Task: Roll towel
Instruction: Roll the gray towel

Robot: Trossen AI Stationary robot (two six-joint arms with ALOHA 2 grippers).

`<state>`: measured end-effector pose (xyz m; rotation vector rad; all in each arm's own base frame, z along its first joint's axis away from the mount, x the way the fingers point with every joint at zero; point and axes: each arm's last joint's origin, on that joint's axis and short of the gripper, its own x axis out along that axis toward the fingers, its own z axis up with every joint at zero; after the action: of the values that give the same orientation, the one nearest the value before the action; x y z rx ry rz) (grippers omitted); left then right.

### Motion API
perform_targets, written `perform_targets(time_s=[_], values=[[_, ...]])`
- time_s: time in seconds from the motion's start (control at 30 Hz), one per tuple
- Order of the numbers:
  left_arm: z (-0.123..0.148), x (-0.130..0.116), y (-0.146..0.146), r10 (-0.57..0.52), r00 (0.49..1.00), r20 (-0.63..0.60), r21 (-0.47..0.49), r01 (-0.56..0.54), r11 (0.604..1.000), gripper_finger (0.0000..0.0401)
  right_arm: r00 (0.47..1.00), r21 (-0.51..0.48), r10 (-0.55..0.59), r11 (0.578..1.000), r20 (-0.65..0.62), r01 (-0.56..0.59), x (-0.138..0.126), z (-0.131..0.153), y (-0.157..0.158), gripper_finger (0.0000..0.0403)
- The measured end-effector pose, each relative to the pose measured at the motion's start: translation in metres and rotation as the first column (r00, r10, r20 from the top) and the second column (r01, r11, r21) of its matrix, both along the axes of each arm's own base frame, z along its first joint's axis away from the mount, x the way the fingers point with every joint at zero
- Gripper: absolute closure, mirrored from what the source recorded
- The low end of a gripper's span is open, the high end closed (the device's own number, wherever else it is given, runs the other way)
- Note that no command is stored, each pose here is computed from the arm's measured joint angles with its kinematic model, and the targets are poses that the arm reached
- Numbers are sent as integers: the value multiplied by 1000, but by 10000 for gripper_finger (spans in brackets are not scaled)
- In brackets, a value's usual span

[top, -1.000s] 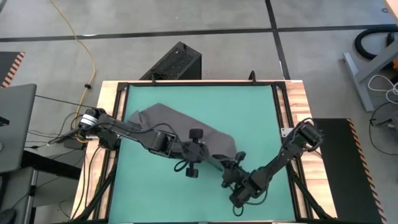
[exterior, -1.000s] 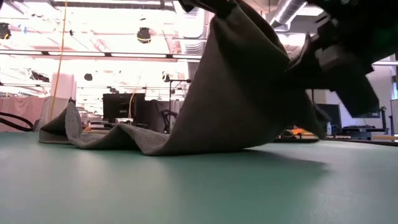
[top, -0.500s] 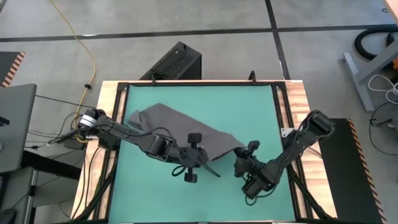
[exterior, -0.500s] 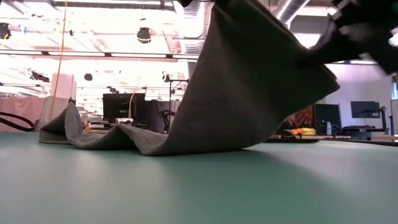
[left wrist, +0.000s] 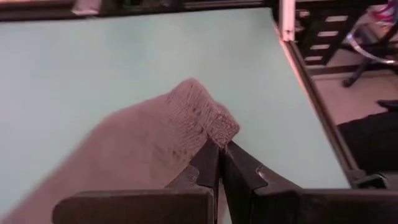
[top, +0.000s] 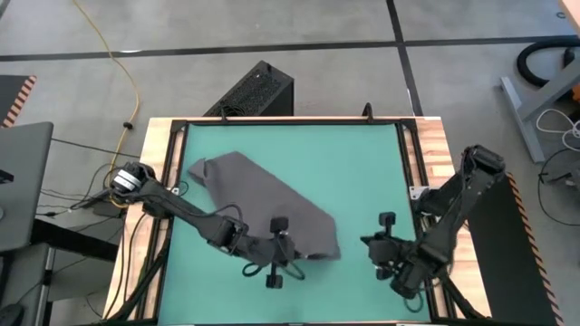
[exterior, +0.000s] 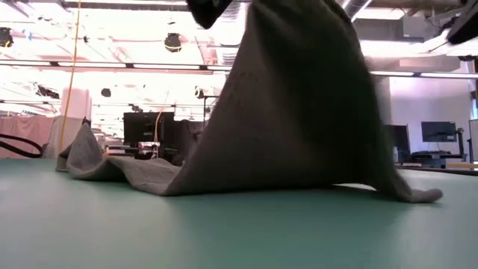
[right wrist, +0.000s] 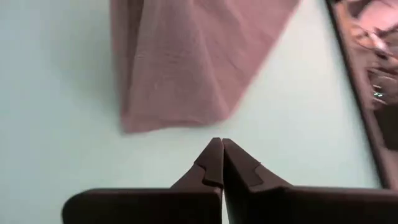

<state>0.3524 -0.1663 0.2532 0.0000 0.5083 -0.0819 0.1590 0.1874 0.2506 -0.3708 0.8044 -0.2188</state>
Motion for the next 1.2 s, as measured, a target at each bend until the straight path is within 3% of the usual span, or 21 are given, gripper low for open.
perform_targets(time_s=[0.2, 0.47, 0.63, 0.8, 0.97, 1.2], values=[[-30, -19, -18, -18, 1000, 25, -101, 21, 995, 401, 995, 121, 43, 991, 86, -53, -1, -4, 25, 359], [-38, -29, -27, 14, 999, 33, -102, -10, 995, 401, 995, 52, 95, 994, 37, -97, 16, -32, 42, 303], [-48, -38, -31, 4, 1000, 1, -108, -4, 994, 401, 992, 51, 128, 991, -11, -127, 7, -45, 42, 275], [-58, -43, -30, 26, 998, 53, -169, -16, 986, 401, 986, 202, 155, 966, 53, -163, 8, -52, 35, 272], [-57, -43, -29, 11, 992, 126, -168, 11, 986, 401, 954, 290, 268, 909, 139, -297, 22, -57, 33, 273], [-55, -43, -31, -34, 990, 139, -175, 58, 983, 401, 944, 239, 301, 915, 132, -325, 39, -60, 24, 273]])
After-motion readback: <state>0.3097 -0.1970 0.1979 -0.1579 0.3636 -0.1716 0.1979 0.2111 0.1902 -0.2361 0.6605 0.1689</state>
